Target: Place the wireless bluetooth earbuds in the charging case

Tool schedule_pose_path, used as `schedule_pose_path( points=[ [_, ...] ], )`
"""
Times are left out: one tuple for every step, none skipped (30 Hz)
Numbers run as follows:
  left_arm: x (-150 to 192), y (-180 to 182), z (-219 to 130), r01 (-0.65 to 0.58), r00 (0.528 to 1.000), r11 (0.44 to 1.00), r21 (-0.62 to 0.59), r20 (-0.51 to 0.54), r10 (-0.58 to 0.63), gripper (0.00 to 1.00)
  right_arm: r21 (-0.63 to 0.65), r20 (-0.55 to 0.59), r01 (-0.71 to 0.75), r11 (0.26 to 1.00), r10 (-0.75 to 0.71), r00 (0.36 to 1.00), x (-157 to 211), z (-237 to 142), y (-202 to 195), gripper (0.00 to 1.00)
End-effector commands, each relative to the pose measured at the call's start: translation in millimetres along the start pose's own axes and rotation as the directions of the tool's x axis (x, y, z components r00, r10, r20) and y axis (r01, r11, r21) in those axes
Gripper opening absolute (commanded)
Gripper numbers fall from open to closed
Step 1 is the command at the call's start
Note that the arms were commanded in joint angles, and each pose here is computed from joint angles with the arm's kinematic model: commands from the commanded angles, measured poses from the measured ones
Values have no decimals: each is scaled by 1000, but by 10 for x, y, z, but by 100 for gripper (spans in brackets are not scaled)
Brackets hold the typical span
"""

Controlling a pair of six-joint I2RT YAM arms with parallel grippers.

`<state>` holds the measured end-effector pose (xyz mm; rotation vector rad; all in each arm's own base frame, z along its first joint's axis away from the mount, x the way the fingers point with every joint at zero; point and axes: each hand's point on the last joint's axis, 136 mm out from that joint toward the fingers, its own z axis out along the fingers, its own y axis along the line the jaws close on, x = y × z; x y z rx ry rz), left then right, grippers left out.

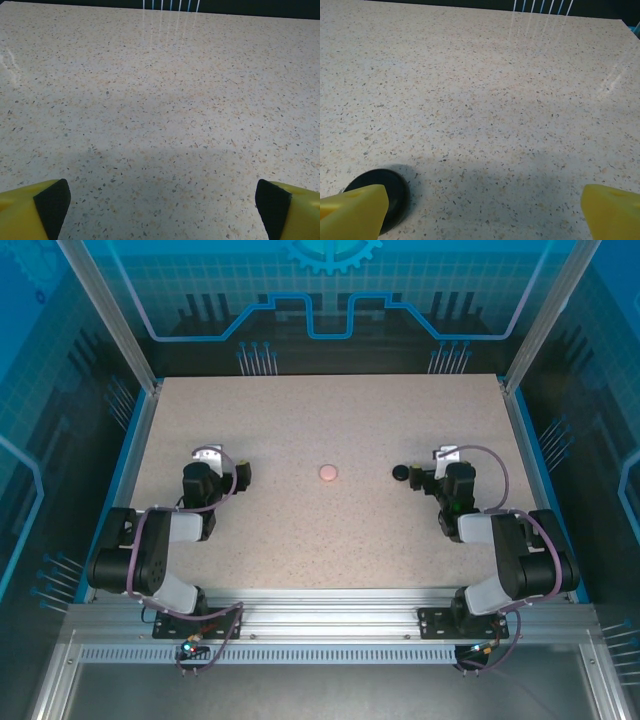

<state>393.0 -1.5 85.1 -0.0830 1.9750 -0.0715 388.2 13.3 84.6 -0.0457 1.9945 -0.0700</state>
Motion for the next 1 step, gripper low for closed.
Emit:
schedule_pose_path(
  points=[
    [-51, -33, 9, 9, 1000, 1000, 21, 7, -9, 99, -5, 40, -1, 1000, 1, 999, -127, 23, -4, 100]
  ],
)
